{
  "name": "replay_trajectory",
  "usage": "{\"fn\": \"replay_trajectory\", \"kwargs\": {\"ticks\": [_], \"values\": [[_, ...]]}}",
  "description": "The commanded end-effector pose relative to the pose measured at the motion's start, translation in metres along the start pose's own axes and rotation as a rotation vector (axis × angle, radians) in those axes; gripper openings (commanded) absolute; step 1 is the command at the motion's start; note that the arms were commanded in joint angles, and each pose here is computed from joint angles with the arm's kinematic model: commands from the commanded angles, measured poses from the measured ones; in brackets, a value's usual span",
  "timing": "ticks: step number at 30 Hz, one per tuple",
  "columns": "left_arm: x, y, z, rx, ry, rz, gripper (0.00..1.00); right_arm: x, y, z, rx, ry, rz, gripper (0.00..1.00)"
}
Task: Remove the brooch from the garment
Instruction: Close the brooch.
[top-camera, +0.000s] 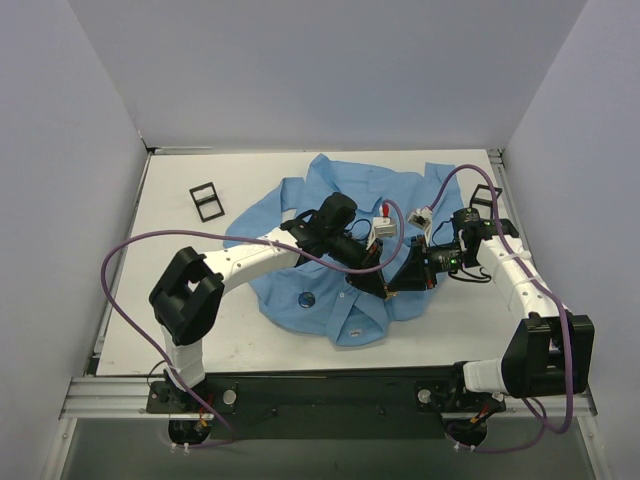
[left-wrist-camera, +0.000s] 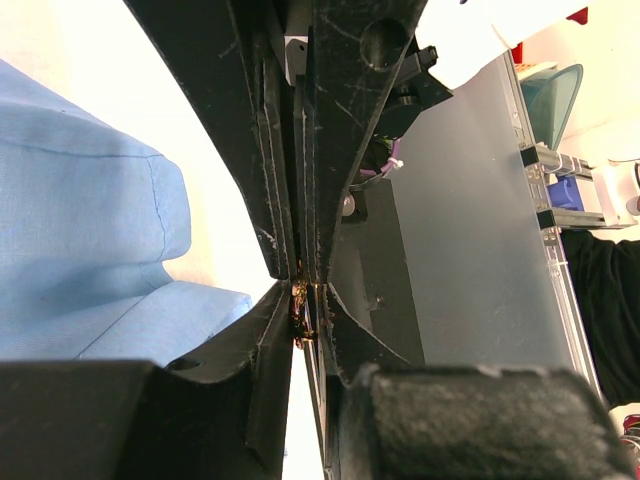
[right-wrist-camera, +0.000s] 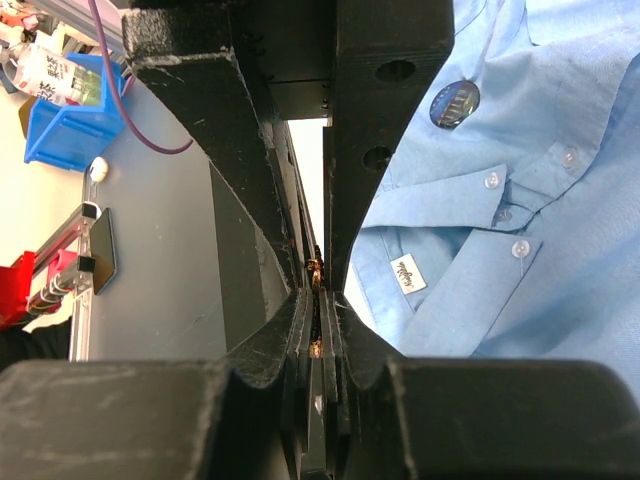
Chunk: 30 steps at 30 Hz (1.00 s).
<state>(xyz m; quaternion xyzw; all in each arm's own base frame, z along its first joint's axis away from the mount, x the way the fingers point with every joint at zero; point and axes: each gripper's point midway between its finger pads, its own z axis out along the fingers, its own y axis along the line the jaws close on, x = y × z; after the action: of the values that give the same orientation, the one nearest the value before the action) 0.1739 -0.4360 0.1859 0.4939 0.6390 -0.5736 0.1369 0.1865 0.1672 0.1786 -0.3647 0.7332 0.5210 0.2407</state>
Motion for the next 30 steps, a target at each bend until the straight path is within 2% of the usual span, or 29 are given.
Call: {"fn": "replay_trajectory", "kwargs": {"ticks": [1, 30], "values": [[-0.0060, 0.0053, 0.0032, -0.017, -0.014, 0.037, 0.22, -0.0065, 0.0088, 0.0011, -0.054, -0.049, 0.001, 0.00], [-0.0054, 0.0023, 0.0040, -0.026, -0.006, 0.058, 0.22, -0.0061, 0.0085, -0.0005, -0.043, -0.051, -0.007, 0.00]]}}
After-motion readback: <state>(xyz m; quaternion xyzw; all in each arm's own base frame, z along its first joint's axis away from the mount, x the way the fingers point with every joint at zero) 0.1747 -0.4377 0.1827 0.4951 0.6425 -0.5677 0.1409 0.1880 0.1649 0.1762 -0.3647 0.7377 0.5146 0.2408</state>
